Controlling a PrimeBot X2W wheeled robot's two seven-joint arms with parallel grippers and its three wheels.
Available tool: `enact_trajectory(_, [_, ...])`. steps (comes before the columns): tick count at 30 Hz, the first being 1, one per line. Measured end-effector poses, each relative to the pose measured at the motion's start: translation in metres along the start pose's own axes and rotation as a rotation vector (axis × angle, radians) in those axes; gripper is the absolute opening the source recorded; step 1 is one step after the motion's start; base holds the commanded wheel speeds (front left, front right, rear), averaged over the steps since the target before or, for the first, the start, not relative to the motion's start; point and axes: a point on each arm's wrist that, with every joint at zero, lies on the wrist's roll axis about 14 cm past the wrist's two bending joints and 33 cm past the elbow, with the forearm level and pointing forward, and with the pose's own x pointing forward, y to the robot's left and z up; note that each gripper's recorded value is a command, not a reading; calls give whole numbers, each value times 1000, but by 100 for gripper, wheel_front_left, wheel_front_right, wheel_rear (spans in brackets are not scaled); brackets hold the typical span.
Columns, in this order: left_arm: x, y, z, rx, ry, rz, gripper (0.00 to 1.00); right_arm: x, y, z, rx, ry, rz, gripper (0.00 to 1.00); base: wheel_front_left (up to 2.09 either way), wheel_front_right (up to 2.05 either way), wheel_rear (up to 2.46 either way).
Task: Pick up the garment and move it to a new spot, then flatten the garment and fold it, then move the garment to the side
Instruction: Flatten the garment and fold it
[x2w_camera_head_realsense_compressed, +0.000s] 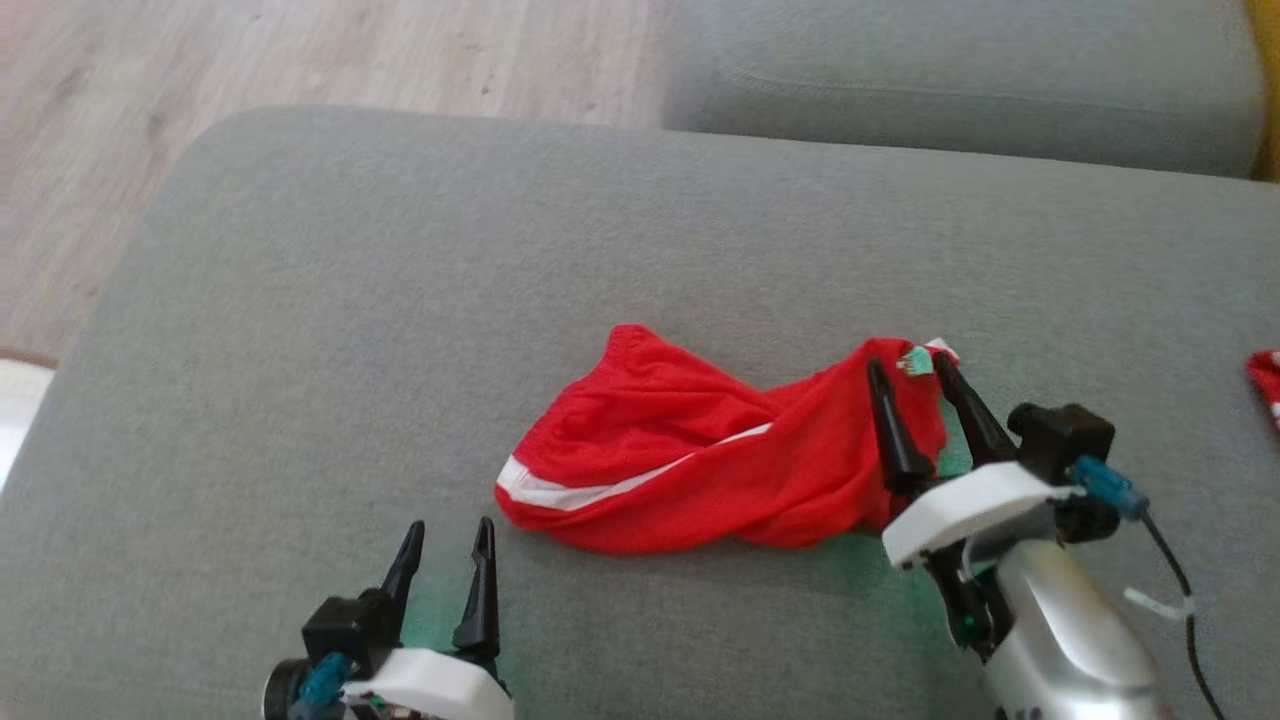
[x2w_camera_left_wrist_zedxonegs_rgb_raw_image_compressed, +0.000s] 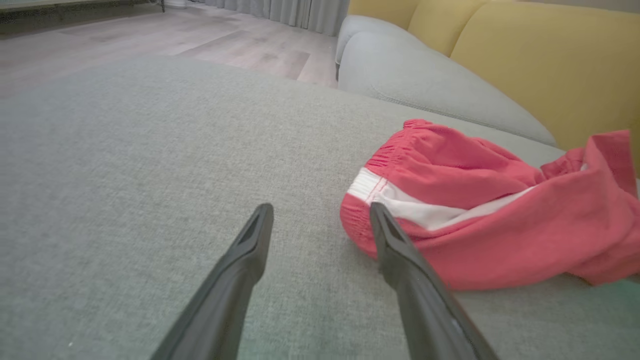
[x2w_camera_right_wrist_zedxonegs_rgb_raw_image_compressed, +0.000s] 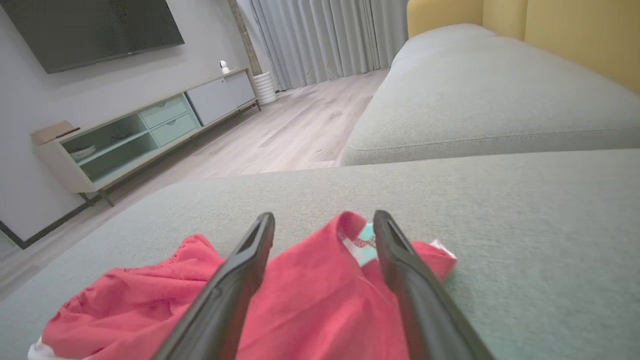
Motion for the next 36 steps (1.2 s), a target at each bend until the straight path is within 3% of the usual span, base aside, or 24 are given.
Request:
enact_trajectory(16, [2, 5, -1, -30, 8, 29, 100, 21, 3, -36, 125, 116, -1, 100, 0, 0, 0])
enact_trajectory(18, [2, 4, -1, -29, 7, 27, 100, 25, 4, -30, 132, 101, 2, 78, 0, 0, 0])
enact_trajectory(19, [3, 4, -1, -29, 6, 26, 100, 27, 5, -27, 137, 92, 4, 45, 0, 0, 0])
enact_trajectory(20, [3, 3, 0, -28, 5, 25, 100, 29, 5, -23, 141, 83, 6, 0, 0, 0, 0])
enact_trajectory(27, [5, -1, 3, -25, -5, 13, 100, 20, -2, 3, 157, -4, -13, 0, 0, 0, 0])
enact_trajectory(36, [9, -13, 6, -23, -15, -28, 100, -52, -52, -11, 169, -9, -166, 0, 0, 0, 0])
